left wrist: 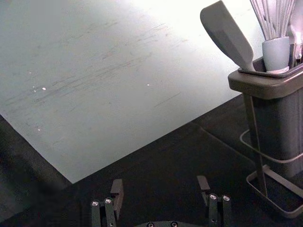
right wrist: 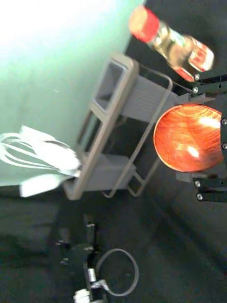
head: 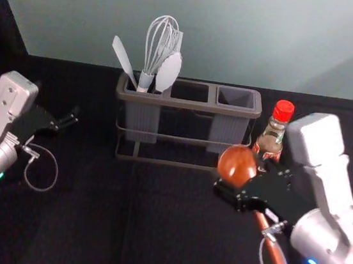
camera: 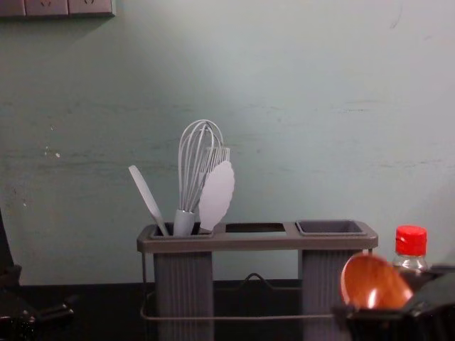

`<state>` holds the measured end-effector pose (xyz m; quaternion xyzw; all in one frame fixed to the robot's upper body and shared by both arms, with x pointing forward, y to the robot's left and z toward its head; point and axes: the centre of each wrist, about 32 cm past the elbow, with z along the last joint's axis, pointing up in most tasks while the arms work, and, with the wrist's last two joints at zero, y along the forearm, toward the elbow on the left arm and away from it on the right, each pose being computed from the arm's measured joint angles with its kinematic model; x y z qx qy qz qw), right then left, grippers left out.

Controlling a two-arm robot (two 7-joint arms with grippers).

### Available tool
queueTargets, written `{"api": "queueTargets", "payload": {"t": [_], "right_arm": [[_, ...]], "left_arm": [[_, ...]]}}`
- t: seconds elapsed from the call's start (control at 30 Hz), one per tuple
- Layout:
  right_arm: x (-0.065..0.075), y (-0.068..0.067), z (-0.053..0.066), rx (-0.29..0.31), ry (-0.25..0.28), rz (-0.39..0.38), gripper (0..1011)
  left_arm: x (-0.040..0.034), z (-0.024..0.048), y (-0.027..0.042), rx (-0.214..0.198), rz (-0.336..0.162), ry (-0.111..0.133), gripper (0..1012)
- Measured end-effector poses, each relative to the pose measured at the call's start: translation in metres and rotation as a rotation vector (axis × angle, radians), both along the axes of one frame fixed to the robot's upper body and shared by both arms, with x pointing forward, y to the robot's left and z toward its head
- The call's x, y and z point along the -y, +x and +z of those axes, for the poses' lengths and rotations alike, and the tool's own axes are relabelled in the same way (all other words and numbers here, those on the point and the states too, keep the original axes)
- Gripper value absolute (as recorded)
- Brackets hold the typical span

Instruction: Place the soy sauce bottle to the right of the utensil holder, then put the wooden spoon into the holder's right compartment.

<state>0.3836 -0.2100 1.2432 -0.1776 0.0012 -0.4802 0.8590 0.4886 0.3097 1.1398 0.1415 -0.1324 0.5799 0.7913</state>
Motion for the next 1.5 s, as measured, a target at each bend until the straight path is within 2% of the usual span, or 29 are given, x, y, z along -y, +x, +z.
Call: {"api": "queueTargets", "payload": {"t": [0.17, 0.33, 0.53, 0.7, 0.73, 0.93, 1.13, 1.5], "right_arm": [[0.012, -0.01, -0.006, 0.106, 0.037, -0.005, 837], [0.016, -0.018, -0.014, 0.204, 0.063, -0.013, 837], [0.022, -0.025, -0.027, 0.318, 0.138, -0.022, 837], [0.026, -0.026, -0.04, 0.402, 0.2, -0.011, 837], [0.027, -0.026, -0.044, 0.433, 0.219, -0.003, 837], [0.03, -0.026, -0.059, 0.534, 0.267, 0.018, 837], [0.029, -0.024, -0.066, 0.554, 0.275, 0.019, 837], [0.028, -0.024, -0.066, 0.546, 0.269, 0.012, 837]], "left_arm": [[0.0, 0.0, 0.0, 0.0, 0.0, 0.0, 1011], [0.0, 0.0, 0.0, 0.0, 0.0, 0.0, 1011], [0.0, 0.0, 0.0, 0.0, 0.0, 0.0, 1011], [0.0, 0.0, 0.0, 0.0, 0.0, 0.0, 1011], [0.0, 0.0, 0.0, 0.0, 0.0, 0.0, 1011], [0.0, 0.0, 0.0, 0.0, 0.0, 0.0, 1011], [0.0, 0.0, 0.0, 0.0, 0.0, 0.0, 1011], [0.0, 0.0, 0.0, 0.0, 0.0, 0.0, 1011]]}}
